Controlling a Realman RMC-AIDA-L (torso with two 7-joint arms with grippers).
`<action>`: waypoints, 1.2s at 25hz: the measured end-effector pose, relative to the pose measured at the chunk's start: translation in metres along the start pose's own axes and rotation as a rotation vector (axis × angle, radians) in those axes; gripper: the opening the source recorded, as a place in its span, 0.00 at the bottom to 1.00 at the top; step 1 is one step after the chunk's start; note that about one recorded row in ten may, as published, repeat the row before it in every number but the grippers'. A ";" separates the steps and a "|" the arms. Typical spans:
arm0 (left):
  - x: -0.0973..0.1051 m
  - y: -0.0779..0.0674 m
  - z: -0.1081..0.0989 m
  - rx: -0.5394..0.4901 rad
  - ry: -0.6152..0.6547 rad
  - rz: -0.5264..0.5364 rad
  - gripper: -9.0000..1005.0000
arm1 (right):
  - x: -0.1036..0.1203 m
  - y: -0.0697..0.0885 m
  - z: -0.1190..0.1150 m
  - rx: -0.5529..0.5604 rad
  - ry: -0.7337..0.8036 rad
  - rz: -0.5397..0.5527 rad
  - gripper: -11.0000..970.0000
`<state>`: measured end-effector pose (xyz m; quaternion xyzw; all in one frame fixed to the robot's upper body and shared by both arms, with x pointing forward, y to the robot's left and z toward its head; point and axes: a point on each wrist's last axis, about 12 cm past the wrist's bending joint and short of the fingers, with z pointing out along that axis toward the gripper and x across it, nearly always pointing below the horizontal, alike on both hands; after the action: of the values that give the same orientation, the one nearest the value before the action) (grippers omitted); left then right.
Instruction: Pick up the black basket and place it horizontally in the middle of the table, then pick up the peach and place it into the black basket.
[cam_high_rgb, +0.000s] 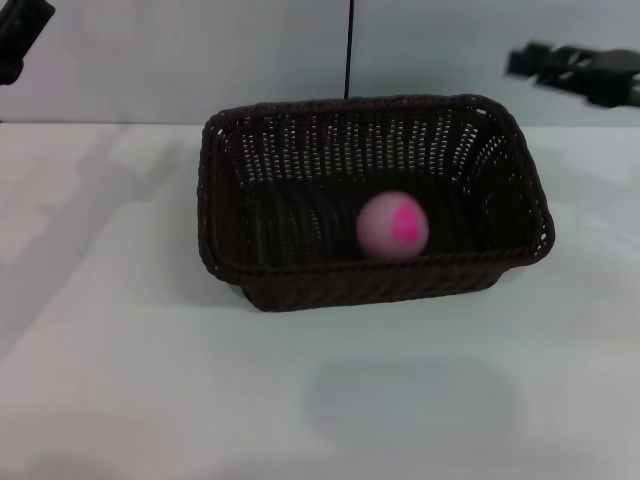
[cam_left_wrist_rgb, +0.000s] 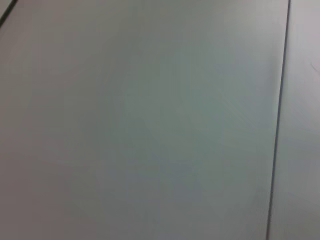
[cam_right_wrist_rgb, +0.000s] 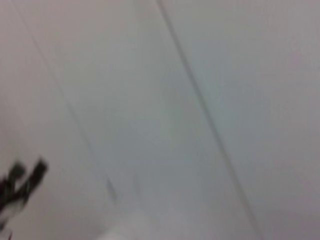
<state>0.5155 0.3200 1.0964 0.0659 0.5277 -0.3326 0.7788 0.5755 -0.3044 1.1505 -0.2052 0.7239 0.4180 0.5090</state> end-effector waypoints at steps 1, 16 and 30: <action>0.000 0.000 0.000 0.000 0.000 0.000 0.84 | 0.000 0.000 0.000 0.000 0.000 0.000 0.51; -0.003 0.009 -0.021 -0.119 -0.042 0.020 0.84 | 0.096 -0.009 -0.106 0.592 -0.779 -0.092 0.51; -0.006 0.013 -0.028 -0.162 -0.062 0.037 0.84 | 0.107 -0.011 -0.113 0.759 -0.853 -0.123 0.51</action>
<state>0.4997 0.3457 1.0860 0.0019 0.5271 -0.2761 0.8037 0.4770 -0.3893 1.0639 0.1368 0.5404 0.1442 0.8176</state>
